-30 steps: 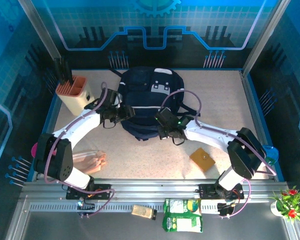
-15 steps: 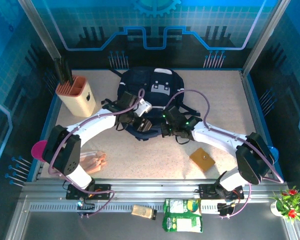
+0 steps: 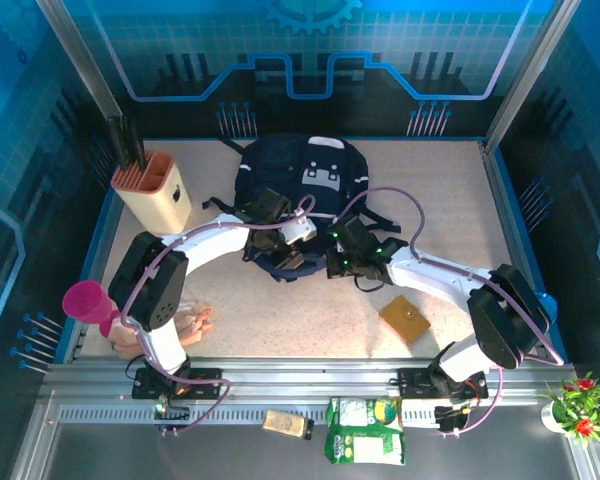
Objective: Pack the student bag
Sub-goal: Zip the student bag at the top-center of the table.
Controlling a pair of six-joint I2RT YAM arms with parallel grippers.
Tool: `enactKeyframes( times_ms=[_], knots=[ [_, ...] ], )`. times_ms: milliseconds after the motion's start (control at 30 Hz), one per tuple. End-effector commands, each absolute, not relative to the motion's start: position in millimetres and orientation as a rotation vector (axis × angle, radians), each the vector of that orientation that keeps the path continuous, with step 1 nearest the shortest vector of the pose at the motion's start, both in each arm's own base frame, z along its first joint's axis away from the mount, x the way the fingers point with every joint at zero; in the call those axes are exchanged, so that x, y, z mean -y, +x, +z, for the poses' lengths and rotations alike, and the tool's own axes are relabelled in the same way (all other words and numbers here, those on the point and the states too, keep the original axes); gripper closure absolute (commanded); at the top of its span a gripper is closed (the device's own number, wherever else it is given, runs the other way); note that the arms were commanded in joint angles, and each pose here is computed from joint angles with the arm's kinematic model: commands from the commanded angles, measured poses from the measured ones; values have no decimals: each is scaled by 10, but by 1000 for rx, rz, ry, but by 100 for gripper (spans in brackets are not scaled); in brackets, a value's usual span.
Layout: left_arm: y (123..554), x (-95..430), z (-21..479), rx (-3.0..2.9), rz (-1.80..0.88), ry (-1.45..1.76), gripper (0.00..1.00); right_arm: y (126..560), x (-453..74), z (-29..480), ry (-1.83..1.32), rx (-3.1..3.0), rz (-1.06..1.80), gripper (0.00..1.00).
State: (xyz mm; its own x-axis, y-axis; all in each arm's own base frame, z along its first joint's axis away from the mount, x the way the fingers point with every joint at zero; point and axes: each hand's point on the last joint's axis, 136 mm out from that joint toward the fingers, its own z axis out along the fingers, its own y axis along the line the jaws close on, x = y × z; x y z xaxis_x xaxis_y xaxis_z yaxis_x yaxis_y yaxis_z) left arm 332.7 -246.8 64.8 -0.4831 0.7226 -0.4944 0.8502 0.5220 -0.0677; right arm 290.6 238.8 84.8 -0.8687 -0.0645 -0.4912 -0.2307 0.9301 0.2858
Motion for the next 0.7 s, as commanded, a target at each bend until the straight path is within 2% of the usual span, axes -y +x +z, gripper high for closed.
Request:
enactKeyframes(
  times_ms=[0, 100, 233, 533, 667],
  knots=[
    [3431, 2469, 707, -2308, -343, 1322, 77, 2852, -2326, 803, -160, -2620, 543, 94],
    [3392, 2518, 830, -2267, -388, 1320, 86, 2912, -2297, 793, -168, -2595, 566, 70],
    [3324, 2579, 987, -2221, -463, 1312, 91, 2989, -2319, 777, -255, -2573, 555, 56],
    [3273, 2608, 1158, -2172, -521, 1296, 93, 3189, -2376, 691, -377, -2528, 505, 51],
    [3245, 2590, 1188, -2169, -536, 1296, 93, 3325, -2373, 804, -351, -2466, 527, 43]
  ],
)
